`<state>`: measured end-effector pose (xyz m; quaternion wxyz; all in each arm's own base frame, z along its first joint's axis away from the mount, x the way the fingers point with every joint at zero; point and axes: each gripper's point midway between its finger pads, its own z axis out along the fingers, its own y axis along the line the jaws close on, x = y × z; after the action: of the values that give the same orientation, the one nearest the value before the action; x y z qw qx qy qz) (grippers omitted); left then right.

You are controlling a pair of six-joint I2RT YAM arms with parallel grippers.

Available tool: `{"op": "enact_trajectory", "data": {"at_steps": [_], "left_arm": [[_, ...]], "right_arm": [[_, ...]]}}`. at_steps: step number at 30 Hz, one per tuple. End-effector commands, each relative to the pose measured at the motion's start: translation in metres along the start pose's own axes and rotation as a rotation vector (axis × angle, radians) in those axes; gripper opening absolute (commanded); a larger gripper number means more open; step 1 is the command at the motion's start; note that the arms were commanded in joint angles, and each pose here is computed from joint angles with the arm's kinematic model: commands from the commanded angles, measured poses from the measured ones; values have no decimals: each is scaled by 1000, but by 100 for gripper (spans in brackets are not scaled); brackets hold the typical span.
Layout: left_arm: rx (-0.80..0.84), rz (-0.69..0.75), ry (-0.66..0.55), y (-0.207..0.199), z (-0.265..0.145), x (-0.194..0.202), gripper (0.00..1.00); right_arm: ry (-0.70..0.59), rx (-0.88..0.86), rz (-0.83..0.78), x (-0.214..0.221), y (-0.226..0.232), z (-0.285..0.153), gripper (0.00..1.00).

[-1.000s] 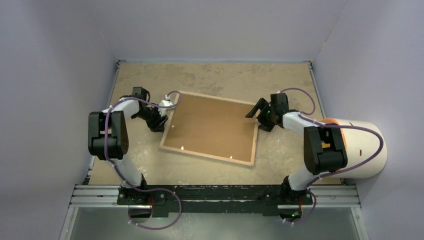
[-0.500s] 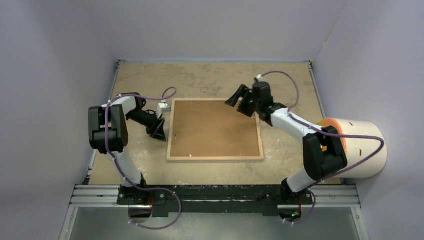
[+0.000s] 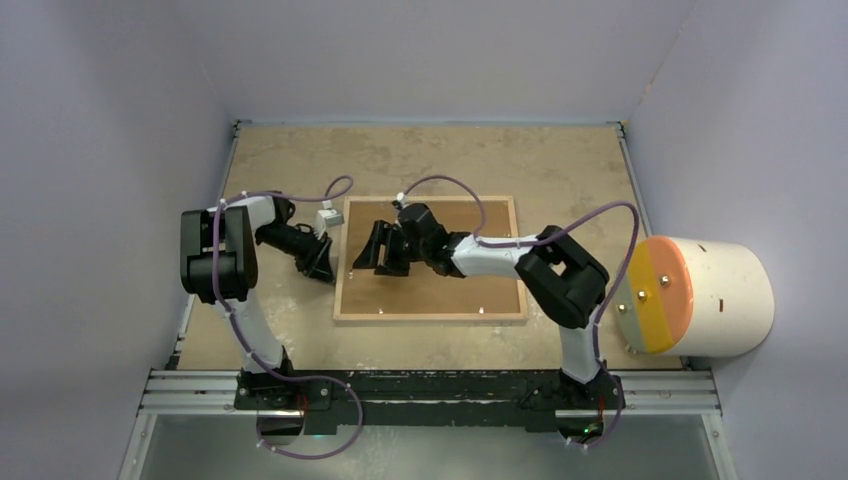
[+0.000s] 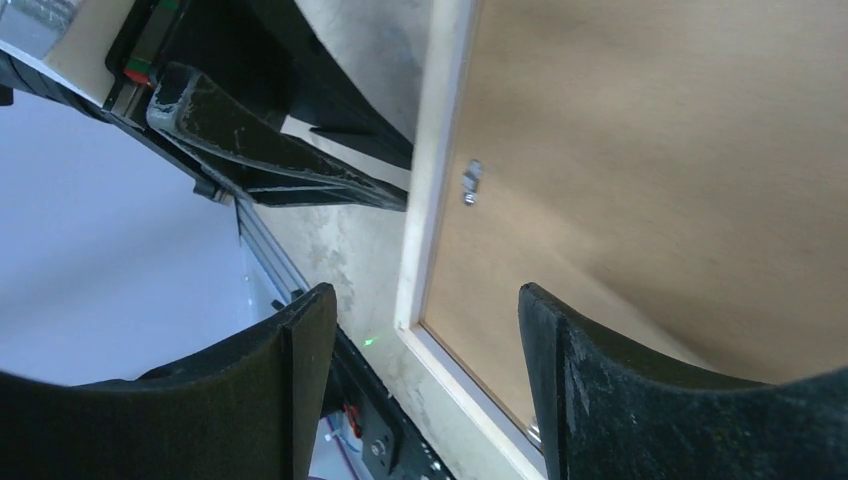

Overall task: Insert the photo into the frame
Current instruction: Install the photo frame at the center of the board.

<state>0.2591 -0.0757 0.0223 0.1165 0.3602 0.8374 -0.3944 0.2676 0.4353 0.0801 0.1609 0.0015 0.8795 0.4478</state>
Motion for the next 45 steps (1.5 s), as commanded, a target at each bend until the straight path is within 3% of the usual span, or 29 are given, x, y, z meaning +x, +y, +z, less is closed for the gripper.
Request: {"op": "enact_trajectory", "data": {"at_steps": [1,13,45], "left_arm": [[-39,-4,-2,12,5,2,26],[-65,-7,9,16,4,4,25],[-88,9,25,19,3,8,24]], "right_arm": [[8,-106,-26,0,42,19,69],[35,-59,-52,15,26,55,66],[60,-41,-79,19,18,79,61]]}}
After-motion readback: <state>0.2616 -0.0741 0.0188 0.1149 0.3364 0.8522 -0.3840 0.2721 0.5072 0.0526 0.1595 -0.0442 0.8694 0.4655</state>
